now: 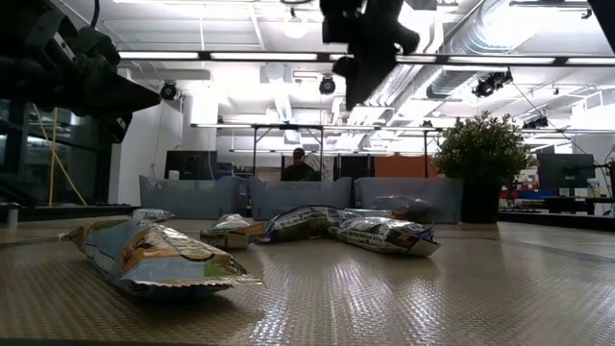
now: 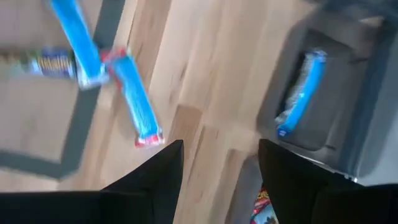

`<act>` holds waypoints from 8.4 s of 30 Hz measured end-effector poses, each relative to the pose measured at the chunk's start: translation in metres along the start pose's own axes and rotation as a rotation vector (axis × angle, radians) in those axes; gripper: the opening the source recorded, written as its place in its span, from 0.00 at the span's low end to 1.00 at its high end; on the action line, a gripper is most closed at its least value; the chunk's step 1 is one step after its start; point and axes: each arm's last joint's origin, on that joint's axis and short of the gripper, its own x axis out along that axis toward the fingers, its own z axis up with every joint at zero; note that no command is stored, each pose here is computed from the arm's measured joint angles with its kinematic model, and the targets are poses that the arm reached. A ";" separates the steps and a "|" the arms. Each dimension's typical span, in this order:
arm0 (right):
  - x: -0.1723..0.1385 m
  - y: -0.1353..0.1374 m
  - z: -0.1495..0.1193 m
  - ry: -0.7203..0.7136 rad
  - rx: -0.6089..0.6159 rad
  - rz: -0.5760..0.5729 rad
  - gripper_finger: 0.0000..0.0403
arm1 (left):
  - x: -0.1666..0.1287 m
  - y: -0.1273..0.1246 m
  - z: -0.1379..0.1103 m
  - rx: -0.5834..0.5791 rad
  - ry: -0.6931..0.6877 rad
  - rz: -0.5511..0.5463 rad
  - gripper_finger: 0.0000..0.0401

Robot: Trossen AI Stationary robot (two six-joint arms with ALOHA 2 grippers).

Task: Pick and place Granola Bars by type
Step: Put the red granola bar into the right black bin

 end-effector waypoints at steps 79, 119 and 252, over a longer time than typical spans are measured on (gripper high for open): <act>0.181 0.070 -0.005 0.061 0.046 0.249 0.36 | 0.000 0.000 0.000 0.000 0.000 0.000 0.00; 0.151 0.067 0.010 -0.099 0.176 0.217 0.22 | 0.000 0.000 0.000 0.000 0.000 0.000 0.00; -0.051 0.034 0.162 -0.982 0.138 0.078 0.11 | 0.000 0.000 0.000 0.000 0.000 0.000 0.00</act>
